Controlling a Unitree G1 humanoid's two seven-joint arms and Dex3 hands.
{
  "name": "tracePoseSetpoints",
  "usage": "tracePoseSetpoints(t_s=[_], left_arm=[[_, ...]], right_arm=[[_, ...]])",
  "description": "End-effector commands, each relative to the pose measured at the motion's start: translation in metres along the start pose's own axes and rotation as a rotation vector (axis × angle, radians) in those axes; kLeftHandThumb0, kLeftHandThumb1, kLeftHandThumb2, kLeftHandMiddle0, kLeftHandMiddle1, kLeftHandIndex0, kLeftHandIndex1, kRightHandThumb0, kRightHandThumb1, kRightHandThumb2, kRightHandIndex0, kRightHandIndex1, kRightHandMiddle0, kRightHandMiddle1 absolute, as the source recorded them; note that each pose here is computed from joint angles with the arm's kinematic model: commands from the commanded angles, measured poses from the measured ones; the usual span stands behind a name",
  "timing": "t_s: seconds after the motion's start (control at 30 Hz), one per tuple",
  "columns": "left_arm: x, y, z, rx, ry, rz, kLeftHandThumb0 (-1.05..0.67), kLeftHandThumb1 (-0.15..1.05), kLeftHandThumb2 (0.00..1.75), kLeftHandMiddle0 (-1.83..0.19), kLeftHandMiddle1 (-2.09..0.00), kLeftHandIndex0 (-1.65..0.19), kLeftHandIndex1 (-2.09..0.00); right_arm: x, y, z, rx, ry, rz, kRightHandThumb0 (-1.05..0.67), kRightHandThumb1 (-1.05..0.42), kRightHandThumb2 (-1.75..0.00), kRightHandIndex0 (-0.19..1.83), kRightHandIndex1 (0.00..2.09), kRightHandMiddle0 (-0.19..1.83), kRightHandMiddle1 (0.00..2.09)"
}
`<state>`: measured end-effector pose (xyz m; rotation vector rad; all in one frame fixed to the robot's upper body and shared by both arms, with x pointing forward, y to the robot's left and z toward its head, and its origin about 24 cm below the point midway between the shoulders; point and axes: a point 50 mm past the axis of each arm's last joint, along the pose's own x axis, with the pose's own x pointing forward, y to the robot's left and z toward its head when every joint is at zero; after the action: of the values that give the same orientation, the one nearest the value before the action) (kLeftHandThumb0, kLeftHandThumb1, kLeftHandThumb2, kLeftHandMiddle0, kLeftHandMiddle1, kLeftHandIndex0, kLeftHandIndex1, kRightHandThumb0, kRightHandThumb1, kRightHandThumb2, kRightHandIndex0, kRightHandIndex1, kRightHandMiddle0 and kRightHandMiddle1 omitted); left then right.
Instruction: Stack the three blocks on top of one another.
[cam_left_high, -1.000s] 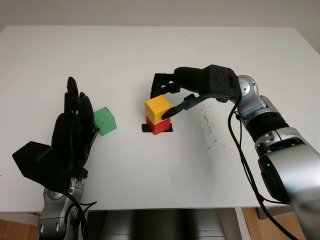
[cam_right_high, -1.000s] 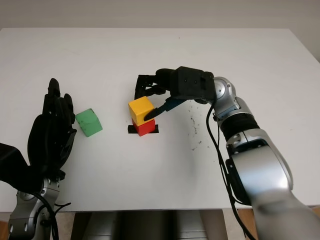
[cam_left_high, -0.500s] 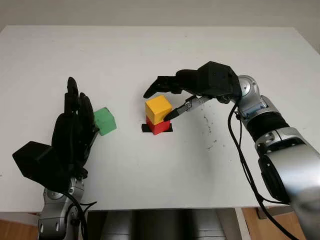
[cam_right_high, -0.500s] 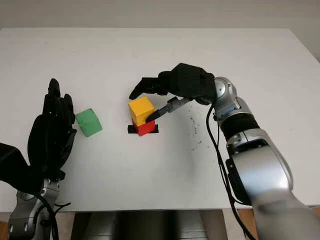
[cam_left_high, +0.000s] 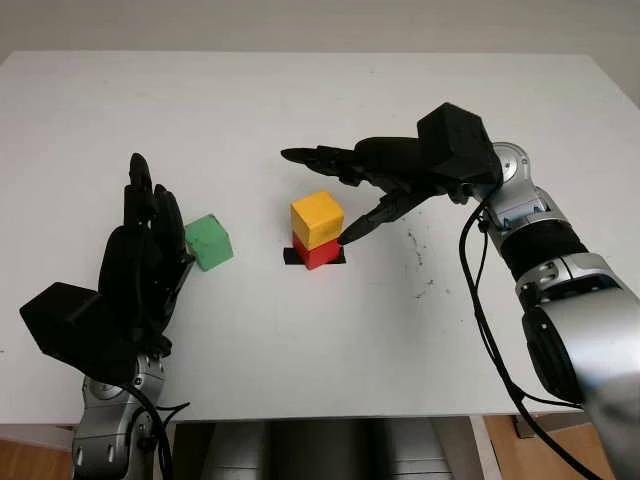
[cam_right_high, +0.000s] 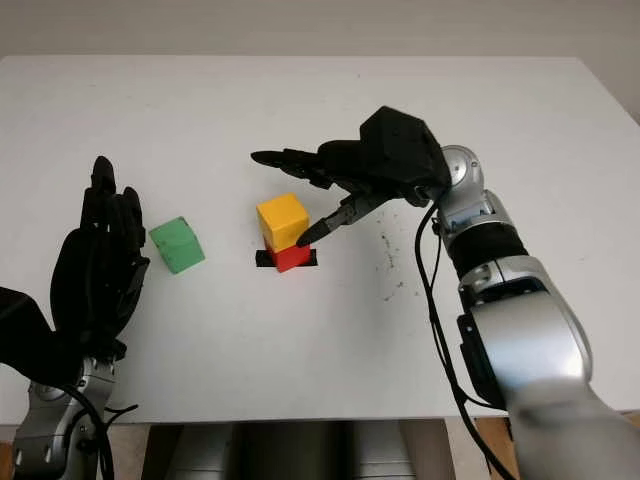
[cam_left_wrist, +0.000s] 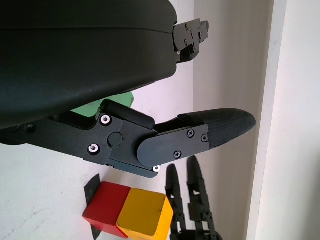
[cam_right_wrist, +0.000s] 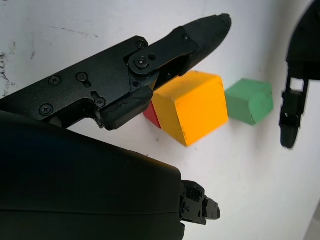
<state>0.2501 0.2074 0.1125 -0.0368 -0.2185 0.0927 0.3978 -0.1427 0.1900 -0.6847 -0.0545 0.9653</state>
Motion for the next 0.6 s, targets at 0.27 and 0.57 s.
tracePoseSetpoints(t_s=[0.27,0.57], left_arm=[[-0.005,0.005,0.004,0.02,-0.013,0.003,-0.73,1.05,0.64,0.19,0.0,0.19,0.0],[-0.003,0.017,0.016,0.109,-0.017,-0.001,-0.73,1.05,0.57,0.17,-0.02,0.18,-0.01]], right_arm=[[-0.027,0.011,-0.02,0.298,-0.227,-0.409,-0.87,-1.05,-0.71,-0.19,0.0,-0.19,0.0],[-0.048,0.038,-0.046,0.476,-0.231,-0.577,-0.81,-1.05,-0.76,-0.19,0.0,-0.19,0.0]])
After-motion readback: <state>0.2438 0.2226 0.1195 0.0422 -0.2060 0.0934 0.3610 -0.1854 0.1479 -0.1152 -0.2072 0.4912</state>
